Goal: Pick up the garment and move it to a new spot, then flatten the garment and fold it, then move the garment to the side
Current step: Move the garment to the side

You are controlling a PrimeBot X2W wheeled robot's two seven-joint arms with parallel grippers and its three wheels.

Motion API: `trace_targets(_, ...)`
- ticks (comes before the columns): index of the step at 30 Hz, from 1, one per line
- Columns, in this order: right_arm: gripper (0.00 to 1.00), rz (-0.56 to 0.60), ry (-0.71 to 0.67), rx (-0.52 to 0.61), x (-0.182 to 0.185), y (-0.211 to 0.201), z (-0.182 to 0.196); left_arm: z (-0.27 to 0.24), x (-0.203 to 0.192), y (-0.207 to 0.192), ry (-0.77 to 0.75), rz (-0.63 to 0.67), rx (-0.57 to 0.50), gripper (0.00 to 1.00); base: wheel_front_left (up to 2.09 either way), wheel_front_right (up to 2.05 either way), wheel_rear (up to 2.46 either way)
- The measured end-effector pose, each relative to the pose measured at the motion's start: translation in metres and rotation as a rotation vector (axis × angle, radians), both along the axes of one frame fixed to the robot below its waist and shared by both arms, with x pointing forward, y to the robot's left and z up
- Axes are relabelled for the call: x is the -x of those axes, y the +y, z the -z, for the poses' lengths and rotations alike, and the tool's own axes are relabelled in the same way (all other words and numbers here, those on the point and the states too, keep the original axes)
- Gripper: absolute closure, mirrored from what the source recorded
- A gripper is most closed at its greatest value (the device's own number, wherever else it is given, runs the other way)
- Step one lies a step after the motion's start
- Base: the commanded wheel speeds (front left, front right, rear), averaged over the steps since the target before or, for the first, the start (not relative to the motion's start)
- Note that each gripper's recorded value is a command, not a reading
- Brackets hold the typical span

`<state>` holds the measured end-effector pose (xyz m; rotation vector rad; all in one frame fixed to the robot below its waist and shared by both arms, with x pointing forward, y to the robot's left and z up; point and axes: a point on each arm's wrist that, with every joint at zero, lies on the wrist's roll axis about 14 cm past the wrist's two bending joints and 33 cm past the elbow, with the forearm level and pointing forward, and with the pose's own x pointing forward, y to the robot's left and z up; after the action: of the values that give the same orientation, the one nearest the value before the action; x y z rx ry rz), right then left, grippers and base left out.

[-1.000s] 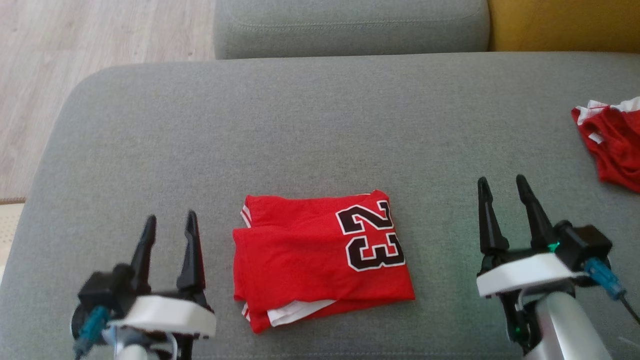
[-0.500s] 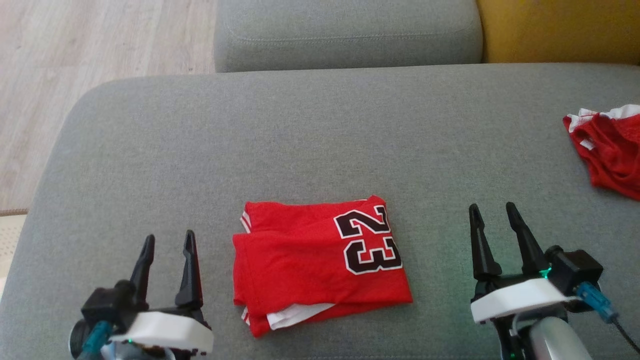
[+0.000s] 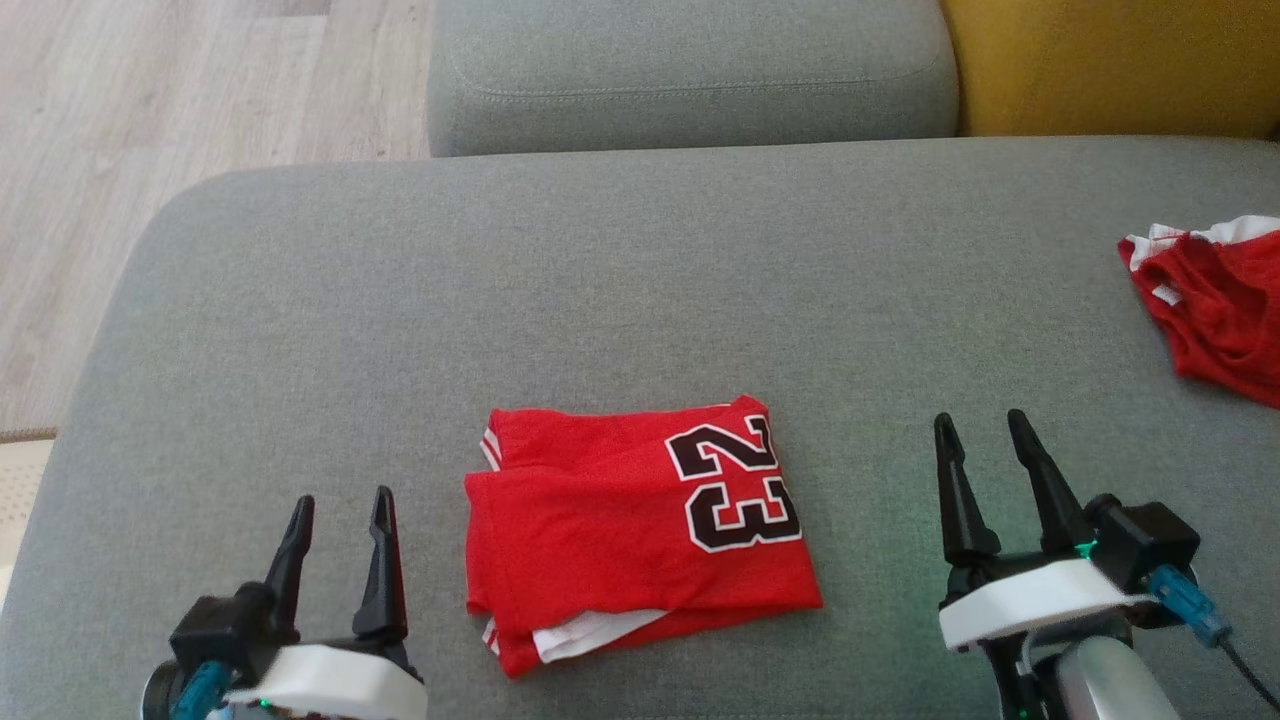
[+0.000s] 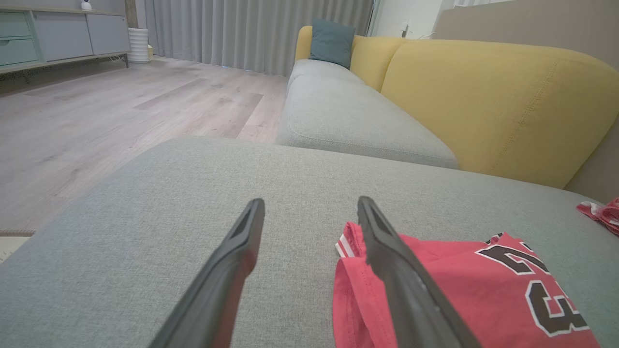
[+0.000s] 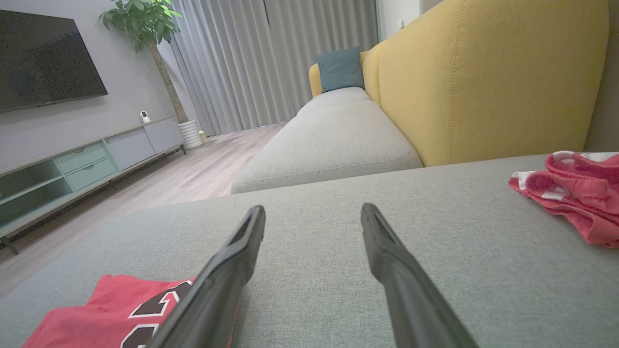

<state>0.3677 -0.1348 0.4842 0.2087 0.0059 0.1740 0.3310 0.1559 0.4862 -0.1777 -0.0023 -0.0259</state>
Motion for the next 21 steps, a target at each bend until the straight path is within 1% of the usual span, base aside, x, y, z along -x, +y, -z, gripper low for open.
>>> trace_targets(16,0.00,0.001,0.002,0.017,0.000,-0.001,0.001,-0.001,0.001,-0.002,-0.005,0.005,0.002,0.00,0.00,0.00,0.00)
trace_targets(18,0.00,-0.007,0.026,0.024,0.001,0.000,0.006,0.000,0.001,-0.001,-0.004,0.002,0.002,0.00,0.00,0.00,0.00)
trace_targets(21,0.00,-0.046,0.100,0.036,0.002,0.011,0.019,0.001,0.001,0.000,-0.001,0.003,0.005,0.00,0.00,0.00,0.00)
